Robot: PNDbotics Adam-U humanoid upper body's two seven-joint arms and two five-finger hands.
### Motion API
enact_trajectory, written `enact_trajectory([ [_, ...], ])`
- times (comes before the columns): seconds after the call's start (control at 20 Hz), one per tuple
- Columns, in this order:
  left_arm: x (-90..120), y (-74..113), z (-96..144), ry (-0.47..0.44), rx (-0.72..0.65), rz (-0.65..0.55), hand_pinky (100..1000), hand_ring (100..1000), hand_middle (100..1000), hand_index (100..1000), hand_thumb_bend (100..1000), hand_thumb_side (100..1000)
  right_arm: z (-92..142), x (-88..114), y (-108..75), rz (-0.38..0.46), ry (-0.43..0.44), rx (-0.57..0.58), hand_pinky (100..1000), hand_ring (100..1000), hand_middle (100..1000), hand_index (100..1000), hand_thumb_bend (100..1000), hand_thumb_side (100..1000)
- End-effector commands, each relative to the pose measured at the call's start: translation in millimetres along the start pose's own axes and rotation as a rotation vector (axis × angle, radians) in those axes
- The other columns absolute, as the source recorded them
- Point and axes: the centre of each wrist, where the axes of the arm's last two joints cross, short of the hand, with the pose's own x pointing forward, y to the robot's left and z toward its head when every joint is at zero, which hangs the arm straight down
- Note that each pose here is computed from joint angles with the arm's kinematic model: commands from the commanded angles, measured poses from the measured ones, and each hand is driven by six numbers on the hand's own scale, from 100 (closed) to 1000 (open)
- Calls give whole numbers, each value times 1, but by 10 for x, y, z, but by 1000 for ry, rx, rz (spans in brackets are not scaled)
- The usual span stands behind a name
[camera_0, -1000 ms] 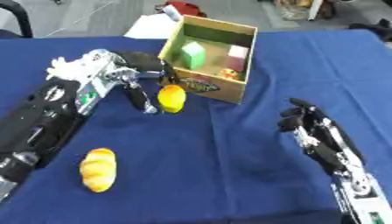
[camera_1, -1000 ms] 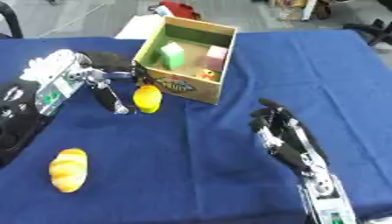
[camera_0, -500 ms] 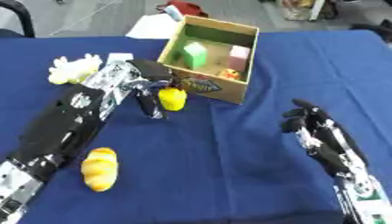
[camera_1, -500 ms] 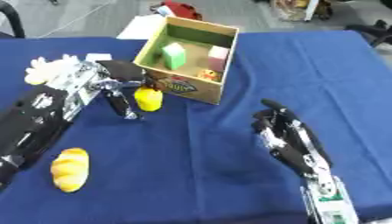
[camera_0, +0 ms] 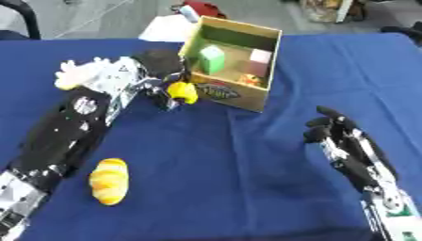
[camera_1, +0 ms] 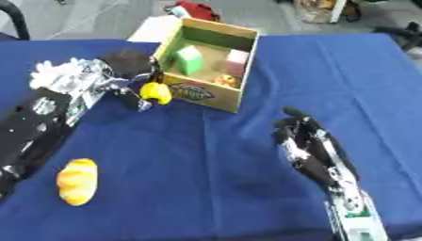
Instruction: Pick up objects on the table and place them in the box.
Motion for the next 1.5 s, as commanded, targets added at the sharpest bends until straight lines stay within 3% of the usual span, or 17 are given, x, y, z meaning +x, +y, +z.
enact_trajectory([
  [0.05, -132, 496, 131, 40, 100, -57, 598, 471, 465, 655, 317, 220, -33, 44, -31, 13, -14, 5, 643, 645, 663, 892, 100, 418],
  [0.25, -159, 596, -15, 124, 138, -71, 607, 473, 465, 661, 307, 205, -35, 41, -22, 12, -13, 9, 643, 645, 663, 892, 100, 416],
  [0.55, -22, 228, -423, 191, 145, -15, 678, 551, 547, 745, 279, 208, -69, 47, 38, -2, -22, 28, 643, 645, 662, 892, 100, 414],
  [0.65, 34, 87, -502, 206, 144, -5, 712, 631, 622, 828, 331, 222, -74, 46, 51, -6, -23, 31, 643, 645, 662, 892, 100, 414],
  [0.75, 56, 9, -532, 224, 156, -14, 742, 690, 691, 908, 495, 230, -77, 48, 54, -8, -24, 32, 643, 645, 662, 892, 100, 414],
  [0.8, 49, -12, -530, 234, 168, -21, 749, 699, 708, 920, 525, 231, -77, 48, 53, -8, -25, 31, 643, 645, 662, 892, 100, 414],
  [0.85, 35, -20, -520, 245, 183, -26, 757, 711, 729, 932, 553, 285, -75, 48, 50, -8, -24, 29, 643, 645, 662, 892, 100, 414],
  [0.95, -26, 15, -471, 266, 223, -43, 772, 736, 769, 950, 561, 428, -69, 46, 39, -6, -22, 25, 643, 645, 662, 892, 100, 413],
  [1.0, -67, 43, -435, 270, 242, -41, 772, 735, 769, 948, 544, 413, -66, 46, 32, -5, -22, 23, 643, 645, 662, 892, 100, 414],
  [1.05, -119, 87, -384, 270, 262, -36, 771, 730, 761, 939, 507, 294, -64, 47, 25, -3, -22, 21, 643, 645, 662, 892, 100, 414],
  [1.15, -259, 223, -228, 253, 293, -34, 767, 708, 724, 910, 438, 207, -55, 44, 5, 2, -18, 15, 643, 644, 662, 892, 100, 413],
  [1.35, -512, 513, 258, 159, 324, -34, 771, 698, 697, 875, 400, 215, -38, 41, -38, 15, -12, 5, 643, 644, 662, 892, 100, 413],
  [1.5, -578, 559, 647, 54, 264, -12, 770, 693, 691, 867, 364, 231, -25, 36, -65, 23, -6, 1, 643, 644, 662, 892, 100, 412],
])
